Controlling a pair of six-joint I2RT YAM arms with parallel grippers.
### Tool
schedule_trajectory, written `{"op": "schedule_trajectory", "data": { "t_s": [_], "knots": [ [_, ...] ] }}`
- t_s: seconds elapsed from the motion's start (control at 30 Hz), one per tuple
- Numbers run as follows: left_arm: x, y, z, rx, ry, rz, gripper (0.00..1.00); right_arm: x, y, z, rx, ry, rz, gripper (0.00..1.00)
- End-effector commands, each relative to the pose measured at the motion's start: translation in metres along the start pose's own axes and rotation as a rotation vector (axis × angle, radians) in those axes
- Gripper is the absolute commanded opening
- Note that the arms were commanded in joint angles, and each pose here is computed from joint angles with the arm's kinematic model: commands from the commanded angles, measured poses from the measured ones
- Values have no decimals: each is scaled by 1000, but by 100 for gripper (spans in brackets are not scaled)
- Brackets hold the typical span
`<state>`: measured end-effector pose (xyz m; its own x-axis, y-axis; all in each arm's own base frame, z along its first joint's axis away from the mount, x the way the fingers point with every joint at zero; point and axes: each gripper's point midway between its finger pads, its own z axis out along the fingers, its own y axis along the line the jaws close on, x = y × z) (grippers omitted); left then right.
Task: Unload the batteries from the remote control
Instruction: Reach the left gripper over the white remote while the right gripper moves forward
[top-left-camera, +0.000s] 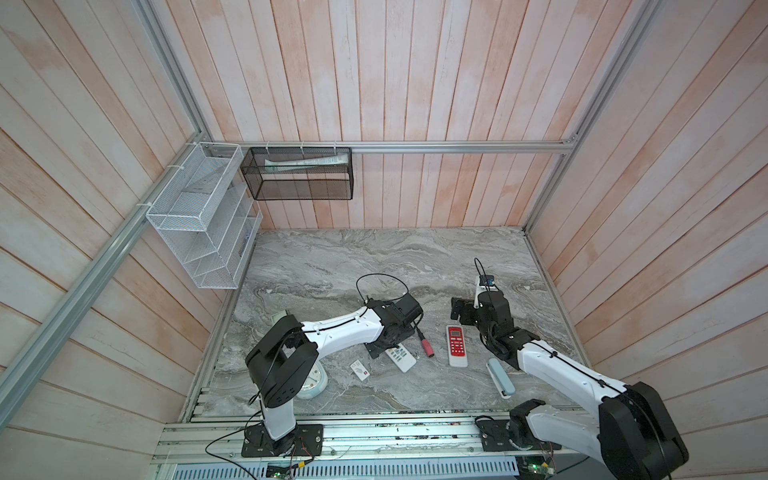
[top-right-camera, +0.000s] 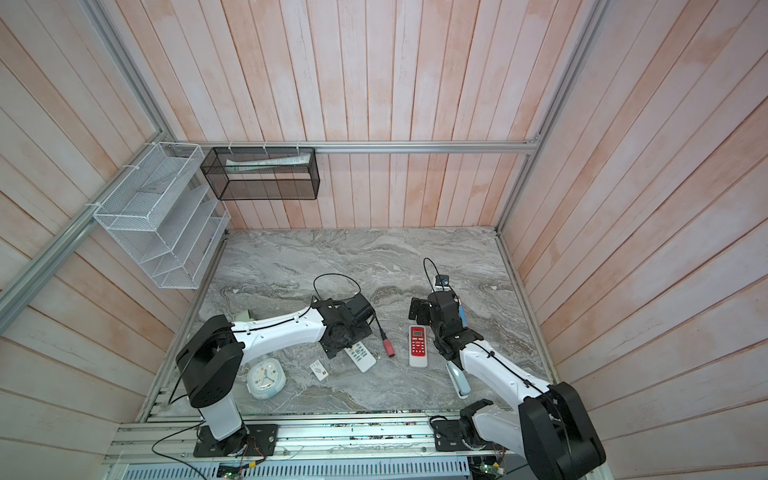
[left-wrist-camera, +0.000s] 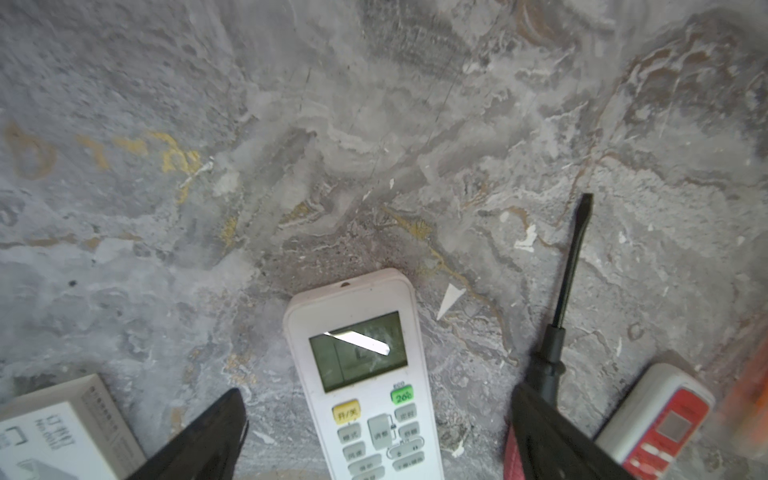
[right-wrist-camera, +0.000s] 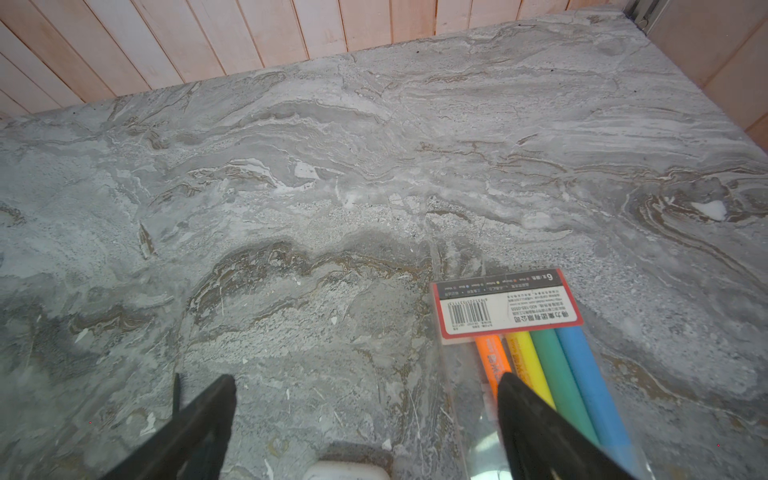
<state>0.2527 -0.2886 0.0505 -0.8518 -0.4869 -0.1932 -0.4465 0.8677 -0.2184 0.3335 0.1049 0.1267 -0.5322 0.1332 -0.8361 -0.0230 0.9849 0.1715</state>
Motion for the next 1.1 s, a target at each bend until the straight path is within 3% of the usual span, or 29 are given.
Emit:
{"op": "schedule_trajectory", "data": {
  "t_s": [0.0, 0.47, 1.07],
  "knots": [
    [7, 2, 5, -32, 25, -42, 100, -6, 0, -4, 2, -29, -6, 98],
    [20, 2, 22, -92, 90, -22, 97, -10, 0, -8, -5, -45, 2, 98],
    [26, 1, 31, -90, 135, -5, 74, -16, -3, -16, -2, -81, 7, 98]
  ]
}}
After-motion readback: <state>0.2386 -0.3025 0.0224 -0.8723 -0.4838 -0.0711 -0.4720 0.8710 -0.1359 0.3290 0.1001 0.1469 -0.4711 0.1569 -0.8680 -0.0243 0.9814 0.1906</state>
